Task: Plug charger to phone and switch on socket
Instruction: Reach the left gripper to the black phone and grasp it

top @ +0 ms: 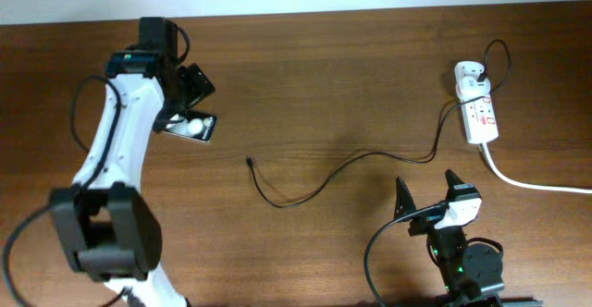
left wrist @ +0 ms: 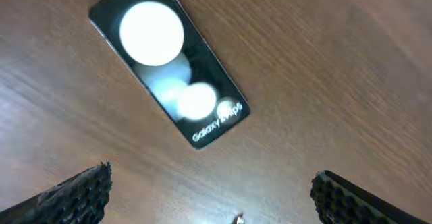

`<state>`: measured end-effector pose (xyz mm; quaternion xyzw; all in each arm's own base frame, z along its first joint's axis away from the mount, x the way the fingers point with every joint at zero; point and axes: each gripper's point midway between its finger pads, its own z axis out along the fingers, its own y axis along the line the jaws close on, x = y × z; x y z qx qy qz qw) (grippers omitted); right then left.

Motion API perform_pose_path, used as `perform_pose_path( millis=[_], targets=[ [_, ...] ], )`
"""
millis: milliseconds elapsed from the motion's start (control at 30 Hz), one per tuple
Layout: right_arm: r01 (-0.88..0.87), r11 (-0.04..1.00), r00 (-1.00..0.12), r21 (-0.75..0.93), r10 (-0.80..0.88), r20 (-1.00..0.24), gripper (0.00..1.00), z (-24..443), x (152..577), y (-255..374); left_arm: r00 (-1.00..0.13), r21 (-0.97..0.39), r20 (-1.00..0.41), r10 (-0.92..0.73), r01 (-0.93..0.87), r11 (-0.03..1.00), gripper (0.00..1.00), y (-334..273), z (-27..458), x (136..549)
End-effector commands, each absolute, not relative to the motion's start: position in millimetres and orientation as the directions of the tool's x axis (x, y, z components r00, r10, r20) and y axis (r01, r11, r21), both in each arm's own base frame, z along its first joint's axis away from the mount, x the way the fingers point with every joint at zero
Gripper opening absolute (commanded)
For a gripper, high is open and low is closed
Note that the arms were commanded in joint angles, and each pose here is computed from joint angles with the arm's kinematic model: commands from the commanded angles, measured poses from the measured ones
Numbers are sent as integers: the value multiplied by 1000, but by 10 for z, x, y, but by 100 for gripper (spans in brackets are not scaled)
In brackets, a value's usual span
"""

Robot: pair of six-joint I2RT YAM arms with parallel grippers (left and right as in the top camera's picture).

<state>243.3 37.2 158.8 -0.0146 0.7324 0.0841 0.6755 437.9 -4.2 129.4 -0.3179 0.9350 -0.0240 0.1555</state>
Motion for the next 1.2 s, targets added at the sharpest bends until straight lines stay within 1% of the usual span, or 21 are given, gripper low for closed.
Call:
perform_pose_path(
  millis=[0, 100, 133, 167, 200, 233, 300, 433, 500, 667, 900, 1067, 1167],
  targets=[
    [-129, 986, -92, 110, 99, -991, 99, 1559, 2434, 358, -720, -114, -230, -655, -648, 753, 99, -7, 983, 4538],
    [-129, 986, -92, 110, 99, -991, 99, 1559, 2434, 358, -705, -102, -138, -696, -688, 718, 99, 20, 592, 4564],
    [-129, 986, -92, 110, 99, -991, 99, 1559, 2434, 358, -681, -99, -86, -727, -721, 686, 99, 82, 414, 4539],
    [-129, 986, -92, 110, 99, -991, 99, 1558, 2434, 358, -666, -88, -65, -743, -738, 669, 99, 143, 314, 4521],
    [-129, 986, -92, 110, 99, -991, 99, 1559, 2434, 358, -639, -75, -56, -767, -763, 641, 99, 251, 234, 4509],
    [-129, 986, -92, 110, 99, -991, 99, 1559, 2434, 358, -632, -80, -61, -773, -769, 634, 99, 294, 218, 4528],
    [-129, 986, -92, 110, 99, -991, 99, 1559, 2434, 358, -623, -78, -63, -780, -776, 626, 99, 322, 125, 4562],
    [-129, 986, -92, 110, 99, -991, 99, 1559, 2434, 358, -555, -49, -48, -830, -829, 557, 99, 346, -126, 4558],
    [-129, 986, -92, 110, 99, -991, 99, 1559, 2434, 358, -492, -37, -34, -870, -869, 493, 99, 345, -229, 4539],
    [-129, 986, -92, 110, 99, -991, 99, 1559, 2434, 358, -384, -27, -44, -922, -922, 386, 99, 378, -245, 4528],
    [-129, 986, -92, 110, 99, -991, 99, 1559, 2434, 358, -342, -8, -91, -935, -939, 344, 99, 469, -256, 4526],
    [-129, 986, -92, 110, 99, -991, 99, 1558, 2434, 358, -340, 28, -75, -938, -941, 338, 99, 464, -392, 4461],
    [-129, 986, -92, 110, 99, -991, 99, 1559, 2434, 358, -342, 77, -29, -939, -938, 339, 99, 418, -598, 4348]
  ],
)
